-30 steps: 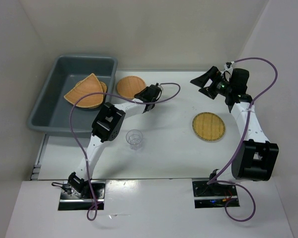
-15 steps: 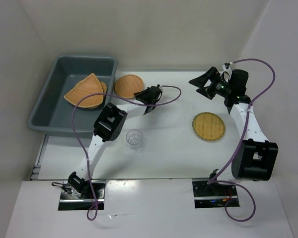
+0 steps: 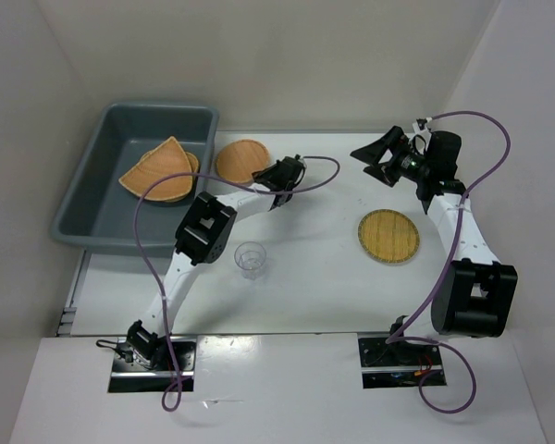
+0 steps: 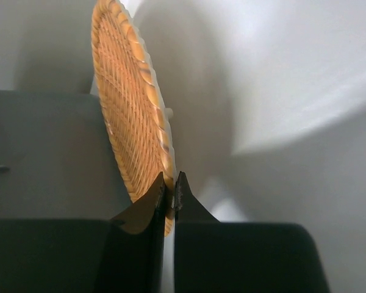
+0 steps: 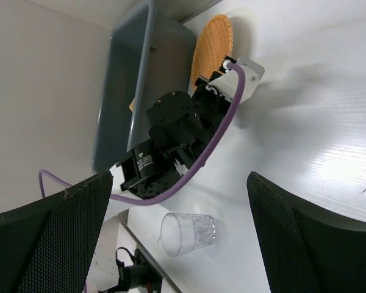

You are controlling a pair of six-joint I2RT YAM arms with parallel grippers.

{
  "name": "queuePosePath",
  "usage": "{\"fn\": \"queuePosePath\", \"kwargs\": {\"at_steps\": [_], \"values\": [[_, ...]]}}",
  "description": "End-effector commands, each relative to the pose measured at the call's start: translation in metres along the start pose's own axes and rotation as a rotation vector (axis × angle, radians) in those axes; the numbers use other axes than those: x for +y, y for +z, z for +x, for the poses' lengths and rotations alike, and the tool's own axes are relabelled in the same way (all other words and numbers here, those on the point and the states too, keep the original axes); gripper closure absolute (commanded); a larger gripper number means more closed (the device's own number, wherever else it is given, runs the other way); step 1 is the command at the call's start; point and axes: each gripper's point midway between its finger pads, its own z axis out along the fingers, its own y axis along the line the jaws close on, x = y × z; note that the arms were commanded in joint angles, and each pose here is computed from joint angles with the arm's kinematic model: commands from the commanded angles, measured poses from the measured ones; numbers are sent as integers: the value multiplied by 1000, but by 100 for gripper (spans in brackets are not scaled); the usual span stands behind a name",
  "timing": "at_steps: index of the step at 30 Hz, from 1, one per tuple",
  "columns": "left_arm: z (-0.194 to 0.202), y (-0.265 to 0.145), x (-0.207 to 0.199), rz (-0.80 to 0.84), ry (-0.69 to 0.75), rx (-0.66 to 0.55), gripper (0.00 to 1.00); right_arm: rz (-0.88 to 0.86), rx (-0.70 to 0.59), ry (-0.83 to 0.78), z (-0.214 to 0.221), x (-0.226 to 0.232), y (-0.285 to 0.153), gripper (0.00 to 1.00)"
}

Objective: Place the mixed dishes into the plastic bin

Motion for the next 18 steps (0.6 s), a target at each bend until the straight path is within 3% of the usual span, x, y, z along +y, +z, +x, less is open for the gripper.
{"fn": "queuePosePath", "kwargs": {"at_steps": [1,8,18], "values": [[-53,-48,16,54,-107,-132,100,-43,-44,-95,-14,28,-8,5],[-98,-97,47,94,-278,-256,100,-43,-111,-191,-28,52,-25,5],[-115,-159,167,-68,-406,-350,100,3,-228,-246,-53,85,-51,0]]}}
